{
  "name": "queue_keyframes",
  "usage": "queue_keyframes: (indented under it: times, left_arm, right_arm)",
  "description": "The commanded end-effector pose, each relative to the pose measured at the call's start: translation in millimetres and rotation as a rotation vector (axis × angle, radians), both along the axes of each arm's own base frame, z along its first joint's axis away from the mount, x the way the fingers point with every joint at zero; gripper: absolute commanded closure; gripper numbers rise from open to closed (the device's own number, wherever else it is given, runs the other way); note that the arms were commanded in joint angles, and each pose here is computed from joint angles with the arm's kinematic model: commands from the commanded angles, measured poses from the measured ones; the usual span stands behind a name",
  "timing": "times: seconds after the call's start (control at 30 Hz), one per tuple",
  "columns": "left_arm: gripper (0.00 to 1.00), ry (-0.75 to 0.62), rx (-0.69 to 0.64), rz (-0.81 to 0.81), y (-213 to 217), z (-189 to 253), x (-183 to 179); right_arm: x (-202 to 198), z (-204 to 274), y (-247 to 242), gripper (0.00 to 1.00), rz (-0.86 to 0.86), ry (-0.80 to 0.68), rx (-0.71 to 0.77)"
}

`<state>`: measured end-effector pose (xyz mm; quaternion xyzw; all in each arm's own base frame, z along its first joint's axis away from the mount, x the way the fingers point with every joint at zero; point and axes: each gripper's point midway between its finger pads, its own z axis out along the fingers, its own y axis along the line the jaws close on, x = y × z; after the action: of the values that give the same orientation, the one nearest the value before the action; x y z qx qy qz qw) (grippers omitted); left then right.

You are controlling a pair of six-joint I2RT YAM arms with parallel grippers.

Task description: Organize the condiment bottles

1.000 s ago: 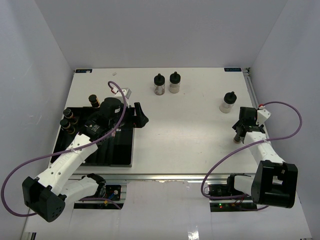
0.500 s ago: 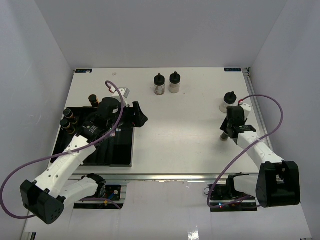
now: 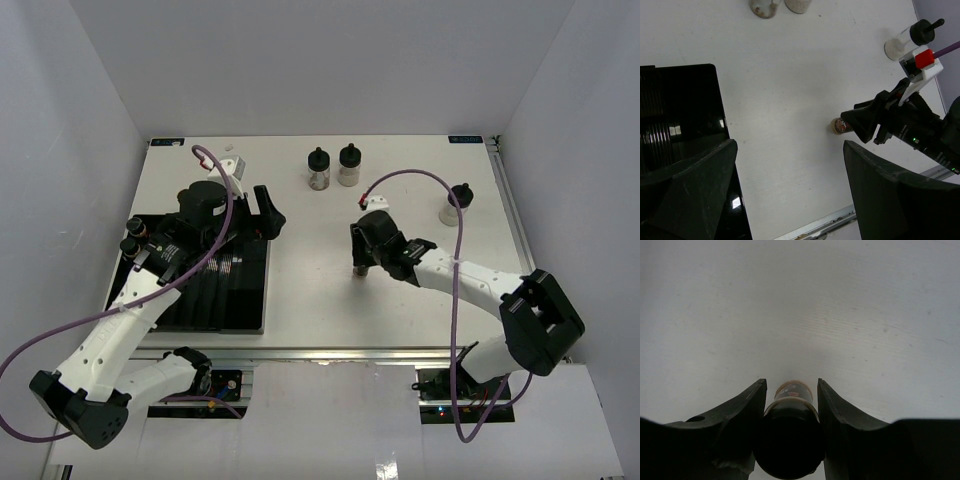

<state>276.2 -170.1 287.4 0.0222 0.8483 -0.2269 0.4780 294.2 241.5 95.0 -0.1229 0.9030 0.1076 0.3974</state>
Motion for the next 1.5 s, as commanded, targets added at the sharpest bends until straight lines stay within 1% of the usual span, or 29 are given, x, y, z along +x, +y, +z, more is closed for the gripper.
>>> queue_keyframes:
  times: [0.0, 0.1, 0.17, 0.27, 0.33, 0.4, 0.47, 0.53, 0.63, 0.73, 0.83, 0.93, 1.03, 1.1, 1.2, 1.33, 1.4, 1.47]
  left_arm:
    - [0.02, -0.004, 0.031, 0.016, 12, 5, -11]
    - [0.02, -0.012, 0.041, 0.013, 15, 9, -14]
    - [0.02, -0.019, 0.042, 0.012, 15, 13, -15]
    - [0.02, -0.022, 0.043, 0.010, 16, 17, -14]
    - [0.02, -0.018, 0.046, 0.003, 15, 16, -15]
    - [0.02, -0.021, 0.048, 0.002, 16, 17, -17]
    - [0.02, -0.022, 0.050, 0.007, 18, 17, -18]
    - [0.02, -0.027, 0.048, 0.002, 18, 19, -20]
    - [0.02, -0.030, 0.045, -0.002, 20, 24, -24]
    - [0.02, -0.052, 0.053, -0.035, 19, 32, -29]
    - [0.02, -0.086, 0.063, -0.060, 21, 46, -33]
    - [0.02, -0.120, 0.078, -0.067, 24, 64, -34]
    - [0.02, -0.111, 0.083, -0.104, 18, 69, -34]
    - [0.02, -0.095, 0.060, -0.170, 5, 68, -36]
    - [0.02, -0.068, 0.024, -0.228, -12, 55, -33]
    - [0.02, 0.039, 0.004, -0.309, -39, 16, -27]
    - [0.02, 0.097, 0.046, -0.325, -54, -15, -23]
    - [0.02, 0.129, 0.095, -0.306, -61, -37, -15]
  right_arm:
    - [-4, 16, 46, 0.92, 0.085, -0.057, 0.039]
    - [-11, 12, 63, 0.88, 0.128, -0.065, 0.029]
    - [-14, 8, 69, 0.83, 0.137, -0.058, 0.004]
    - [-15, 7, 77, 0.65, 0.143, -0.066, -0.034]
    - [-17, 6, 79, 0.49, 0.149, -0.064, -0.052]
    - [-18, 4, 80, 0.36, 0.152, -0.059, -0.054]
    - [-18, 4, 80, 0.29, 0.154, -0.055, -0.058]
    - [-18, 6, 80, 0.16, 0.151, -0.053, -0.065]
    - [-16, 13, 79, 0.08, 0.142, -0.060, -0.065]
    - [-12, 28, 73, 0.06, 0.115, -0.091, -0.077]
    - [-1, 62, 67, 0.06, 0.082, -0.144, -0.065]
    - [3, 89, 57, 0.06, 0.080, -0.161, -0.045]
    - [9, 103, 35, 0.06, 0.031, -0.144, -0.030]
    - [16, 110, 5, 0.05, -0.035, -0.138, -0.015]
    - [25, 118, -44, 0.05, -0.132, -0.135, 0.020]
    - [26, 121, -96, 0.05, -0.207, -0.150, 0.032]
    - [24, 125, -117, 0.04, -0.243, -0.168, 0.028]
    - [21, 129, -132, 0.04, -0.259, -0.186, 0.030]
